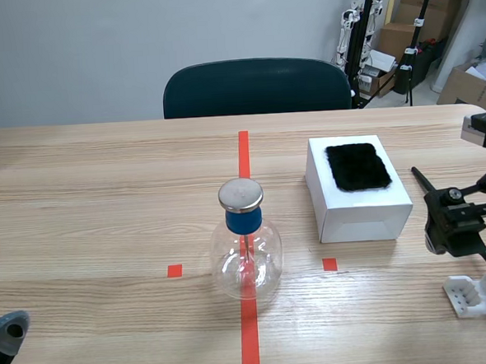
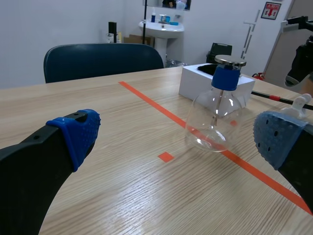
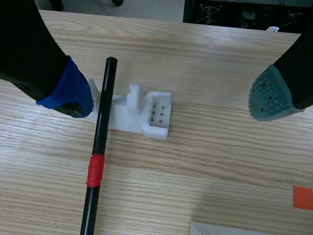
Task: Do the electroscope experiment. pick up the black charging rod
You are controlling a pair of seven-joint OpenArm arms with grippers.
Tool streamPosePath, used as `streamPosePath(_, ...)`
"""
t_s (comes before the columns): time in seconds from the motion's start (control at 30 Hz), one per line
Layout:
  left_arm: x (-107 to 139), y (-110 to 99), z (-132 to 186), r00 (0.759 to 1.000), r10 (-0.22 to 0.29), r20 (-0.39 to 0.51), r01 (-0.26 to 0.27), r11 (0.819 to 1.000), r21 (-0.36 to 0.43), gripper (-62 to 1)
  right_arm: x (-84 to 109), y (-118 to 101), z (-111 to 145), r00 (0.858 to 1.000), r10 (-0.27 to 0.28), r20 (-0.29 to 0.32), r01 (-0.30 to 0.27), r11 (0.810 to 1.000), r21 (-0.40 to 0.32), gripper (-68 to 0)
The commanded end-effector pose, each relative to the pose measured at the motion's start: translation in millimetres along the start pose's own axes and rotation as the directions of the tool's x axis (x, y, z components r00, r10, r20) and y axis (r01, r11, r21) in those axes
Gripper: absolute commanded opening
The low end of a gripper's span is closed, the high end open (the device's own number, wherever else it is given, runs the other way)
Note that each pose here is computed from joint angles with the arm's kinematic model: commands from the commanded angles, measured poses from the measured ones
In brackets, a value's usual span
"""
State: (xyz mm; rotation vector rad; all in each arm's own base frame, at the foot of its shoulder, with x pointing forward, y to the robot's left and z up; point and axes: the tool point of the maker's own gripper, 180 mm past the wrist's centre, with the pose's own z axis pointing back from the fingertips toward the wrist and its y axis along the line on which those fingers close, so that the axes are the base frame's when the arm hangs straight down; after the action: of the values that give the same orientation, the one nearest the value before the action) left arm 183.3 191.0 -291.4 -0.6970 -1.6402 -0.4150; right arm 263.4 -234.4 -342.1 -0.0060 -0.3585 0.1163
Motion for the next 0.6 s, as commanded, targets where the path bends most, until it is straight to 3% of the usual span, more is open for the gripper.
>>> streamPosePath(0.0, 6.9, 1.5, -5.0, 0.999, -0.006, 0.034, 0.006, 1.0, -0.001, 1.4, 10.2, -11.1, 4.3, 1.0, -0.005, 0.023, 0.005, 1.0, -0.024, 0.4)
streamPosePath(0.27, -4.1, -2.6, -8.9, 1.0, -0.025, 0.004, 0.025, 0.999, -0.024, 1.4, 13.4, -33.0, -13.0, 0.998, -0.055, -0.01, 0.054, 0.996, -0.072, 0.4)
streamPosePath(0.37, -5.9, -3.0, -9.5, 0.998, -0.059, 0.001, 0.059, 0.998, -0.021, 1.4, 21.8, -42.7, -16.7, 0.998, -0.066, 0.006, 0.066, 0.993, -0.098, 0.4)
streamPosePath(0.57, -12.2, -11.3, -13.2, 0.998, -0.06, -0.024, 0.058, 0.995, -0.076, 1.4, 37.1, -56.2, -22.9, 0.996, -0.082, 0.031, 0.086, 0.989, -0.121, 0.4)
